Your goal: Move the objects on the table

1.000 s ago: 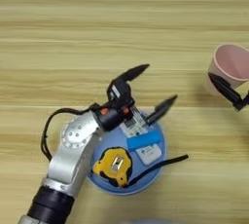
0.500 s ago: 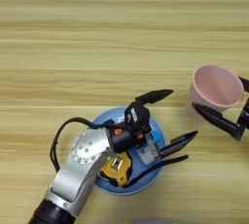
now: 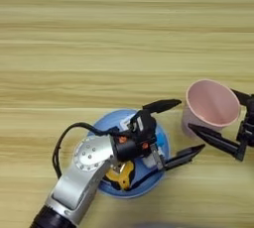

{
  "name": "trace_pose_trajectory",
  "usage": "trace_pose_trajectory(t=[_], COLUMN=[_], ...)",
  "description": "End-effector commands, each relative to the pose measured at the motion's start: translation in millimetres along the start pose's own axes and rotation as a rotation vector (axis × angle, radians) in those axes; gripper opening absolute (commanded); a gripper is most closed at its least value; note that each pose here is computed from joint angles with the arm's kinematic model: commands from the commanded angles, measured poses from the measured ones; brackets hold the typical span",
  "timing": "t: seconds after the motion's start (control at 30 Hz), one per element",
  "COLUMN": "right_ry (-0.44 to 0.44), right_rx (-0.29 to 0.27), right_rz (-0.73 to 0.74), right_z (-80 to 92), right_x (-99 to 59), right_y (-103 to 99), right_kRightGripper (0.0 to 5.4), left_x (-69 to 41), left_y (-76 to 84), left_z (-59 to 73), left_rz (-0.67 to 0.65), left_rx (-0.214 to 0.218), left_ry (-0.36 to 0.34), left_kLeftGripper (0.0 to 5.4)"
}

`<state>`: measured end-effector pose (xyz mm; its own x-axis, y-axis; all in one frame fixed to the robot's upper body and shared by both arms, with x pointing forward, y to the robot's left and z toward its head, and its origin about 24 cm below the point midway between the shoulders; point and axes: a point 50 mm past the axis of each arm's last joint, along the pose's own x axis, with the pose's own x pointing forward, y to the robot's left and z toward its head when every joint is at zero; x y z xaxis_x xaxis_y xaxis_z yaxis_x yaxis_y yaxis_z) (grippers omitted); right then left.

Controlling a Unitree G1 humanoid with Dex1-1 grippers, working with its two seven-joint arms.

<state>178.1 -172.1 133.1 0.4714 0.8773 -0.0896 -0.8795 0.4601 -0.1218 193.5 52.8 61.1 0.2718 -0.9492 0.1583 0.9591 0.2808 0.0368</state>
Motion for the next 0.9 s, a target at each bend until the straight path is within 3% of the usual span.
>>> trace_pose_trajectory(t=[0.03,0.4,0.9], right_ry=[-0.013,-0.017,-0.025], right_rx=[-0.003,0.027,0.034], right_rz=[0.021,0.070,0.087], right_z=[3.8,-0.3,0.9], right_x=[4.8,12.6,13.9], right_y=[3,13,17], right_kRightGripper=[4.43,4.43,4.43], left_x=[1.0,2.0,2.1], left_y=[-4.8,-3.6,-2.4], left_z=[0.1,-0.3,-1.5], left_rz=[-0.034,-0.022,-0.015], left_rx=[0.002,0.005,0.008], left_ry=[0.012,0.011,0.015], left_kLeftGripper=[5.40,5.40,4.01])
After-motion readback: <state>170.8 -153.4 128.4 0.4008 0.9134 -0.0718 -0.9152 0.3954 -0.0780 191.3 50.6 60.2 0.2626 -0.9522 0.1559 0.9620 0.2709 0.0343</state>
